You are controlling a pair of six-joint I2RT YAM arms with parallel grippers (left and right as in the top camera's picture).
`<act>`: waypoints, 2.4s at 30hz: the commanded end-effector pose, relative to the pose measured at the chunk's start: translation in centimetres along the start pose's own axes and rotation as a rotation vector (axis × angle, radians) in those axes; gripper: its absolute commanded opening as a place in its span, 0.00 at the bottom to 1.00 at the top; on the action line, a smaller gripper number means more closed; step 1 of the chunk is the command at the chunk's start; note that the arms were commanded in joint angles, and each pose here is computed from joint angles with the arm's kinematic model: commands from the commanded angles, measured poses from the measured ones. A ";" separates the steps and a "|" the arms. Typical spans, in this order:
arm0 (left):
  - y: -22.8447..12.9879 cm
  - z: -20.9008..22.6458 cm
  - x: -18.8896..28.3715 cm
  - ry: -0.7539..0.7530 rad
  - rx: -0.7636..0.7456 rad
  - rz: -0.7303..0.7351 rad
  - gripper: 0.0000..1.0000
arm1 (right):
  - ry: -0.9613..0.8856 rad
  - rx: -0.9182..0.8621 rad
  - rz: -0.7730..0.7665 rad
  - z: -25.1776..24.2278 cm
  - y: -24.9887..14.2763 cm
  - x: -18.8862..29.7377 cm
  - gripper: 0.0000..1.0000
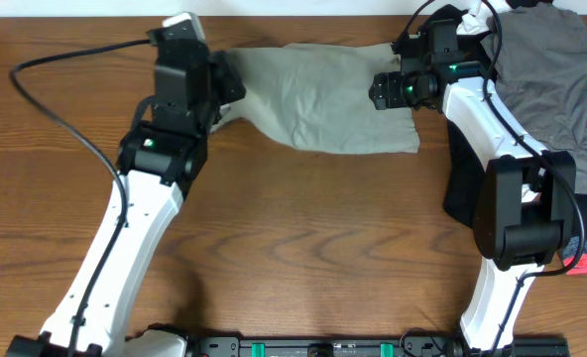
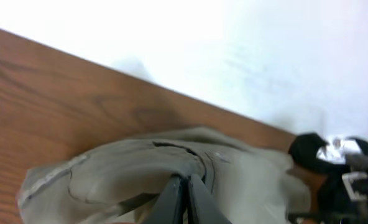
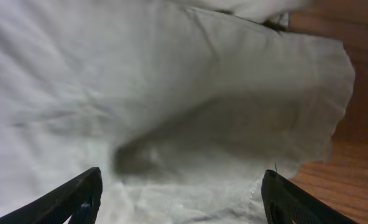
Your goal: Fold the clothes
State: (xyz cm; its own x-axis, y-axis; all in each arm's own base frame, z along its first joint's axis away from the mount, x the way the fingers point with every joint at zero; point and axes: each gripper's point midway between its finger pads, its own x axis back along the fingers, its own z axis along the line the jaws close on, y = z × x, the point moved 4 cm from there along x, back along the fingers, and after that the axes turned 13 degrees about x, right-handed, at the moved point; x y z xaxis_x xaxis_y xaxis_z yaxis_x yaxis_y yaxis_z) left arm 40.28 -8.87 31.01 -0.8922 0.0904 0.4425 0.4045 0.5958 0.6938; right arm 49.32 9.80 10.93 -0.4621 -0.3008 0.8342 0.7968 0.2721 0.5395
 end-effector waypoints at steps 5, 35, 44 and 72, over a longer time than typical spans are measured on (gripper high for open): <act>-0.8 1.5 -1.9 0.088 0.019 0.011 0.06 | -0.001 0.036 -0.045 0.8 1.6 1.6 0.80; -8.2 7.1 -9.1 0.194 -0.144 0.333 0.86 | 0.002 0.038 -0.021 0.8 1.0 1.6 0.80; -7.1 13.3 -5.2 0.406 0.002 0.426 0.86 | 0.002 0.038 -0.025 0.8 1.1 1.6 0.80; -10.7 20.7 -10.2 0.603 0.237 0.429 0.52 | 0.002 0.039 -0.024 0.8 1.1 1.6 0.81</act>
State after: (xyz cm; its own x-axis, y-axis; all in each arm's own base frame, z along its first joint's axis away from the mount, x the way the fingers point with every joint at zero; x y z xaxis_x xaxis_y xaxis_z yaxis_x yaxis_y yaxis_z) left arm 40.65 0.95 8.22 -0.3797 -0.0569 0.9234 0.5750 0.7674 0.2837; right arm 48.84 9.72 10.65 -0.4391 -0.2970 0.8479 0.8073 0.2839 0.5174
